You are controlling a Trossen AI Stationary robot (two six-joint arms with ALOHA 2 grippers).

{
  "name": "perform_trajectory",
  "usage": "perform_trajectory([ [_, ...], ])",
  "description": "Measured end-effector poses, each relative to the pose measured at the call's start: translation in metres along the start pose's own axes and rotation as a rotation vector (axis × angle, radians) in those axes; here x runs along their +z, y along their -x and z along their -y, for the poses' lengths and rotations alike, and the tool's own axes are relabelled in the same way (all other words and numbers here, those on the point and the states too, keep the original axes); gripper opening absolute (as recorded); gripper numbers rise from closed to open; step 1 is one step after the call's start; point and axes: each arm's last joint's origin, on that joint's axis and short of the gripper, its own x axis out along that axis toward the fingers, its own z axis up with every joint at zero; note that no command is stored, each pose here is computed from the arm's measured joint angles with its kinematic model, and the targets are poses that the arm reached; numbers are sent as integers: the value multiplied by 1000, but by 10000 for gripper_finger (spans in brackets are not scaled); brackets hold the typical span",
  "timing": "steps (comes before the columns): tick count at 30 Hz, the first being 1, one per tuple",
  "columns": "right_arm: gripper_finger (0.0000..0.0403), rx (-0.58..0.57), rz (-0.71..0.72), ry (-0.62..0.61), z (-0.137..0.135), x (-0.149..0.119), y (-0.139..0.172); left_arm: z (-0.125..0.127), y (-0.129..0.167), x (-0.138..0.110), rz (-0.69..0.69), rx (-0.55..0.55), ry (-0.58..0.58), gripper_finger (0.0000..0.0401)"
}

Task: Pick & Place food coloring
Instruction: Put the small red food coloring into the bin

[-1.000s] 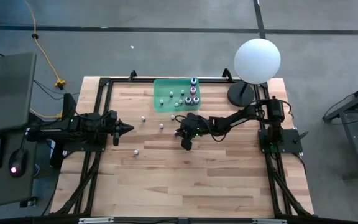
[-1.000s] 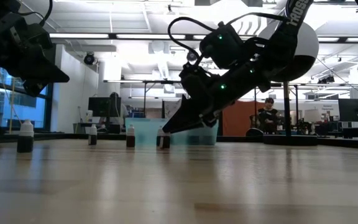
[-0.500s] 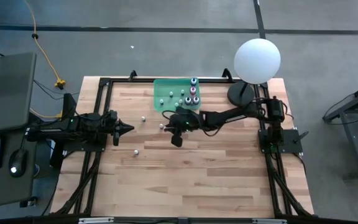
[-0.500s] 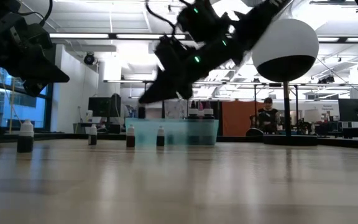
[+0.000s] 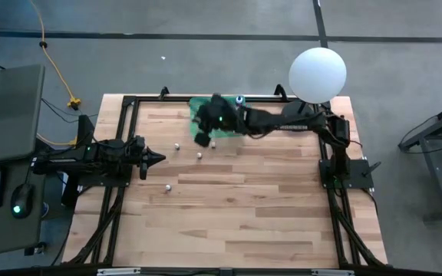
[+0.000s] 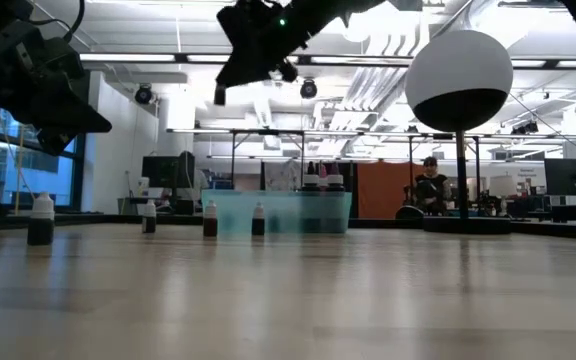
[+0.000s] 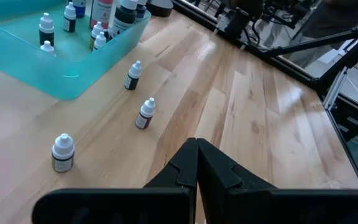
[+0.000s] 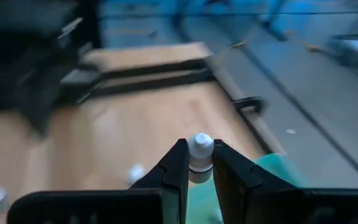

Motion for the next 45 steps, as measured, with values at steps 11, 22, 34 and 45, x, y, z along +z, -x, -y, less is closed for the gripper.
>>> perform_trajectory([
  [11,51,-350,47,-297,69,-1,-19,0,0,0,0,0,0,0],
  [22,51,-395,-62,-519,97,-62,-76,0,0,0,0,0,0,0],
  [34,51,-479,-27,-688,95,-71,-83,0,0,0,0,0,0,0],
  [45,51,-373,-9,-631,60,-64,-83,0,0,0,0,0,0,0],
])
